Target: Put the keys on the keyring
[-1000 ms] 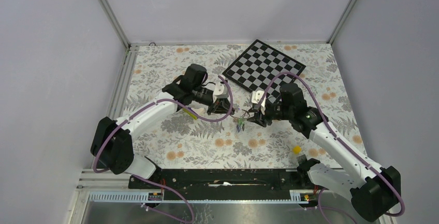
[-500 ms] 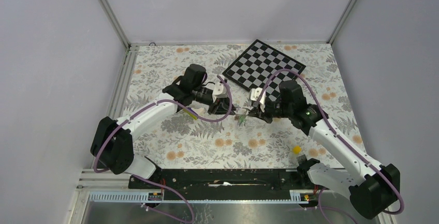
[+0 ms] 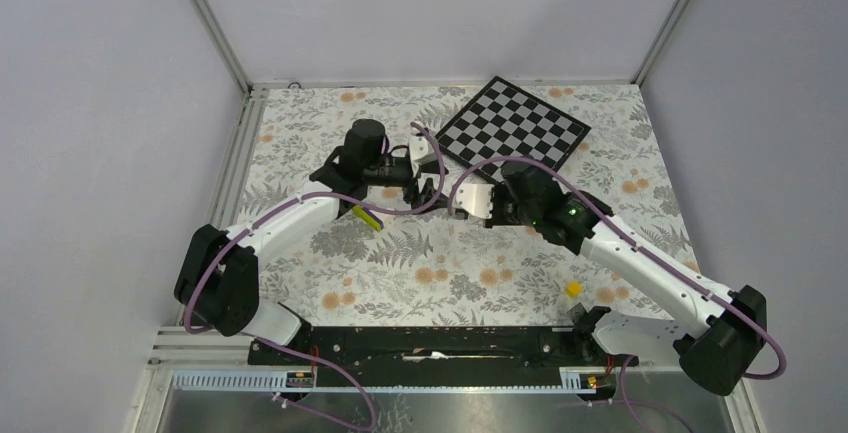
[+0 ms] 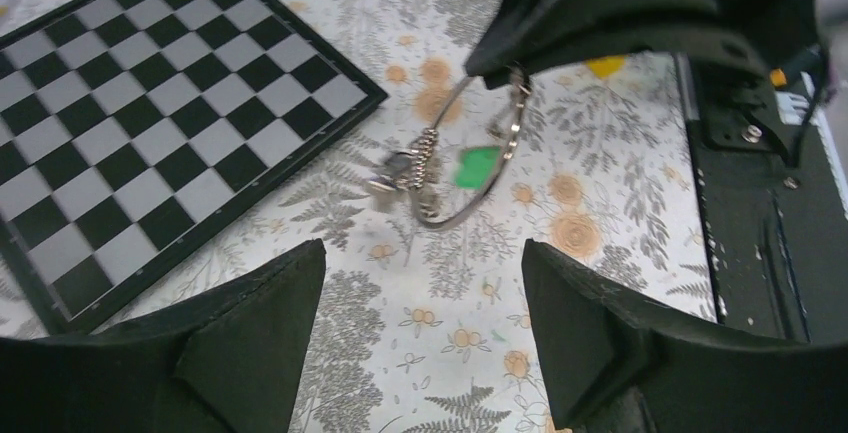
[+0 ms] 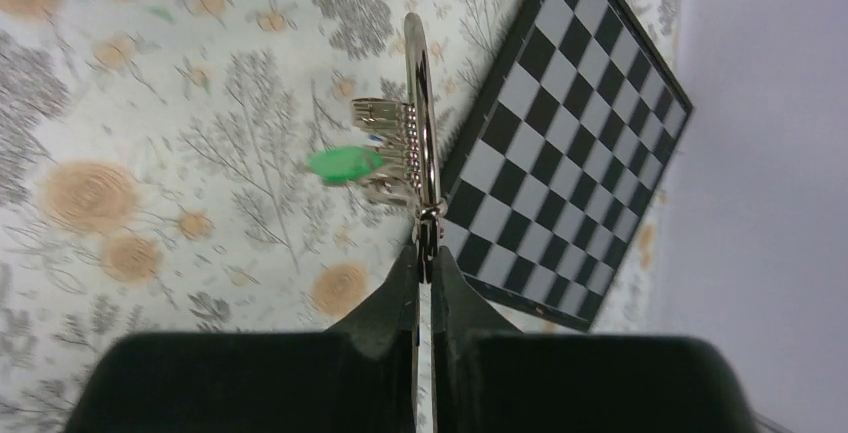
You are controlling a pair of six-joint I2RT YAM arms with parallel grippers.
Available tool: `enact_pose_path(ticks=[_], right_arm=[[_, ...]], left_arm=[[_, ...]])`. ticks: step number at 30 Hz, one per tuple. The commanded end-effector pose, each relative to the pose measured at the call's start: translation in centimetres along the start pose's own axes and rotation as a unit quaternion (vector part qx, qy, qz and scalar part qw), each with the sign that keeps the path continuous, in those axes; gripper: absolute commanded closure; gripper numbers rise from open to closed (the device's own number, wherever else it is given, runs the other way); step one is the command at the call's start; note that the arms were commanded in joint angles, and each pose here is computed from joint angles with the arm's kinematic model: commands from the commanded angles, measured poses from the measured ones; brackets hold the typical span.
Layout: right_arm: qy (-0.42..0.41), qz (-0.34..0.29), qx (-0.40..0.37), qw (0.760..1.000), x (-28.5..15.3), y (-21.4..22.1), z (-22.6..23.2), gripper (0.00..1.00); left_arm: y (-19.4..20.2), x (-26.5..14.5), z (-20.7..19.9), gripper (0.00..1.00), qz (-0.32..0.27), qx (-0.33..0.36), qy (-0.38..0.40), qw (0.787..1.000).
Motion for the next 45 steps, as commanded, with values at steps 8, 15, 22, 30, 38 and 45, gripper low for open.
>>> enact_pose_path(ticks=[8, 15, 22, 30, 38, 45], right_arm=[[0.115, 0.178, -0.153, 0.965, -1.1, -0.2, -2.6, 1.00], [0.127, 0.187, -0.188, 0.956, -0.6, -1.5, -3.2, 1.00], [0.084, 0.022, -0.075, 0.993, -0.6, -4.3, -3.4, 1.00], [0.027, -0.085, 0.032, 0.996, 2.0, -4.9, -3.6, 1.00], [-0.026, -0.132, 0.092, 0.987, 5.6, -4.8, -2.8, 1.00], [-0.022, -0.115, 0.097, 0.988, 8.7, -5.0, -4.3, 1.00]], left_arm=[[-1.7, -3.4, 2.5, 0.15, -0.072, -0.014, -0.121, 0.990], [-1.5, -3.7, 3.1, 0.13, -0.069, -0.024, -0.140, 0.988], [-2.1, -4.9, 3.6, 0.12, -0.084, -0.052, -0.164, 0.982], [-3.3, -8.3, 4.3, 0.10, -0.124, -0.097, -0.237, 0.959], [-3.9, -11.3, 5.3, 0.01, -0.131, -0.107, -0.325, 0.930], [-4.4, -11.7, 5.3, 0.01, -0.138, -0.103, -0.327, 0.929]])
Point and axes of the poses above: each gripper's point midway between its finger pads, its own x axis out along the fingers, its own z axis along the line the jaws close on, y = z × x, the point moved 10 cm from there along -x, back along the fingers, and after that the axes turned 15 degrees about -x, right-handed, at the moved point
